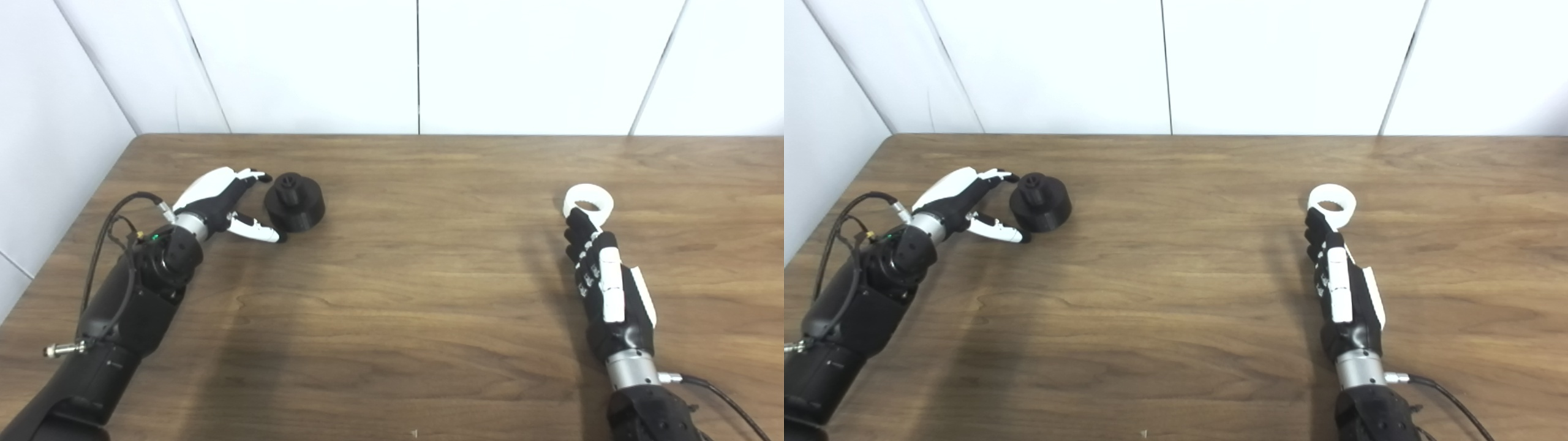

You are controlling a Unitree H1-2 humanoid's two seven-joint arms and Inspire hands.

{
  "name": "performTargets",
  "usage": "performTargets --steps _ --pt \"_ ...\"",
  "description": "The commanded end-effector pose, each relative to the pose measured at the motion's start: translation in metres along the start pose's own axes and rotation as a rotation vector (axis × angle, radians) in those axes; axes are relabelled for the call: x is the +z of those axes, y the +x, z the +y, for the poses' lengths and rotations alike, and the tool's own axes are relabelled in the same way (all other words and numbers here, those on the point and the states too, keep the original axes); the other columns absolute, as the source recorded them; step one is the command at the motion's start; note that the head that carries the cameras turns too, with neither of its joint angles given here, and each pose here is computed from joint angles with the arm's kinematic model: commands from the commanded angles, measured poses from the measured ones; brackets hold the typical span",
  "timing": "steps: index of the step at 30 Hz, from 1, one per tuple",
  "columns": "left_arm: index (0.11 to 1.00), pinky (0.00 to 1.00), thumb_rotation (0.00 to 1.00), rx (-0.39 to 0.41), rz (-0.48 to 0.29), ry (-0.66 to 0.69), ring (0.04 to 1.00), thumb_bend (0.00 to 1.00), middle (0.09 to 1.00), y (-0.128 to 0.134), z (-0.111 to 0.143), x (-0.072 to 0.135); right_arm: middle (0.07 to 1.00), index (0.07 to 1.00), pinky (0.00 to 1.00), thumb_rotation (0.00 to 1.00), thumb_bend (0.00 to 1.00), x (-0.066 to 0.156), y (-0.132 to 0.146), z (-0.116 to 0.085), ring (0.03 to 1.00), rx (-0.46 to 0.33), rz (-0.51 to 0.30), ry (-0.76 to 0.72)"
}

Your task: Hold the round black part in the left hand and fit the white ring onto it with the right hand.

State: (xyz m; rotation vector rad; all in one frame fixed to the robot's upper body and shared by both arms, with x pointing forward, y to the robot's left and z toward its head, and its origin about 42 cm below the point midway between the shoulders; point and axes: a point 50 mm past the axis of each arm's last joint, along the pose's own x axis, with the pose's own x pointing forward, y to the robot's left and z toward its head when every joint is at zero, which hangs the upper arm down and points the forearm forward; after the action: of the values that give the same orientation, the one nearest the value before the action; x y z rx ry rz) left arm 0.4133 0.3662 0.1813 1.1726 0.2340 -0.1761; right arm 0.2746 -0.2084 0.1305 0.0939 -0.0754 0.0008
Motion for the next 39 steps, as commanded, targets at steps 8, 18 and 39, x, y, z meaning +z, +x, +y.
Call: performTargets --steps 8,18,39 --pt "0.895 0.98 0.29 0.087 -0.064 0.04 1.0 1.0 1.0 0.006 0.038 0.017 0.939 0.912 0.99 1.0 0.52 0.0 -0.006 0.002 0.959 -0.007 -0.025 0.013" --pt "0.894 0.97 0.29 0.08 -0.071 0.037 1.0 1.0 0.994 0.009 0.035 0.02 0.934 0.91 0.98 1.0 0.52 -0.003 -0.006 0.004 0.956 -0.013 -0.024 0.01" --pt "0.891 1.0 0.38 0.058 -0.096 -0.004 1.0 0.98 0.978 0.018 0.027 0.028 0.937 0.913 0.98 1.0 0.52 -0.007 -0.005 0.006 0.958 -0.009 -0.01 0.013"
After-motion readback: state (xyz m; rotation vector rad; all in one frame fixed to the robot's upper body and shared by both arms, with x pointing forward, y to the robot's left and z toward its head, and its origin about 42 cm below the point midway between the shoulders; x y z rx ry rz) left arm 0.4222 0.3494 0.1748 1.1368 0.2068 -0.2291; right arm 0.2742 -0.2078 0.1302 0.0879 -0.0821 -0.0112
